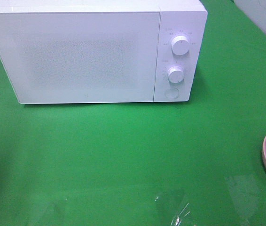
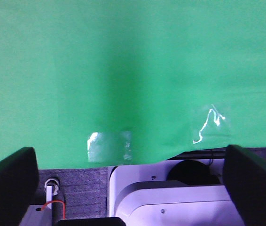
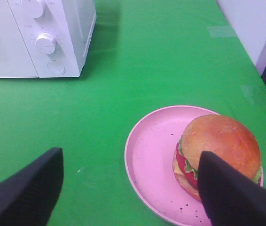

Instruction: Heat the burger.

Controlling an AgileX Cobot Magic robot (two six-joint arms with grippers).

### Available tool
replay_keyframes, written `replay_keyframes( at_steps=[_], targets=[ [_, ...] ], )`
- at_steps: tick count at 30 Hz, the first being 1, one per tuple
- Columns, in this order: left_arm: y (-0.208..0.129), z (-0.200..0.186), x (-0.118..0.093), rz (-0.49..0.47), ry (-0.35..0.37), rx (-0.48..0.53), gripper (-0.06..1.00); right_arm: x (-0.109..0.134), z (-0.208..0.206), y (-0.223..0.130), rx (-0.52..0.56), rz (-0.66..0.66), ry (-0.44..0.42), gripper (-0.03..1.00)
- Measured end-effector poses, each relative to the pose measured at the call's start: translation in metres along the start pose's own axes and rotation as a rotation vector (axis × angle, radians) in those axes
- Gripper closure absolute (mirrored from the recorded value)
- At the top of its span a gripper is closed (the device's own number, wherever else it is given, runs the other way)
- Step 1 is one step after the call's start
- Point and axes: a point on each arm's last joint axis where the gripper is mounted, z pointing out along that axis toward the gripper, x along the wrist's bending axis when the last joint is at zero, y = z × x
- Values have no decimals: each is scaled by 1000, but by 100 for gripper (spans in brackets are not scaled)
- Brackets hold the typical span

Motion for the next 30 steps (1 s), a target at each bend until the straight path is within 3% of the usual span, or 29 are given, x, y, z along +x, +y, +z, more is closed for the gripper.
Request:
replay_keyframes(
  at_steps=[7, 8, 10, 13, 17, 20, 22, 27, 30],
  targets=[
    [-46, -18, 6, -13, 63, -152, -4, 0, 0, 0, 0, 0, 0, 21],
    [-46, -18, 6, -13, 63, -152, -4, 0, 0, 0, 0, 0, 0, 21],
    [-71, -28, 5, -6, 60, -259, -4, 0, 0, 0, 0, 0, 0, 21],
    [-76, -29, 5, -5, 60, -279, -4, 0, 0, 0, 0, 0, 0, 21],
    [-107, -25, 7, 6, 56, -390, -4, 0, 0, 0, 0, 0, 0, 21],
    [-112, -22, 7, 6, 55, -400, -4, 0, 0, 0, 0, 0, 0, 21],
    [-121, -23, 7, 14, 50, -489, -4, 0, 0, 0, 0, 0, 0, 21],
    [-135, -27, 7, 40, 51, -601, -4, 0, 0, 0, 0, 0, 0, 21],
    [-137, -28, 7, 41, 51, -615, -4, 0, 0, 0, 0, 0, 0, 21]
  ],
)
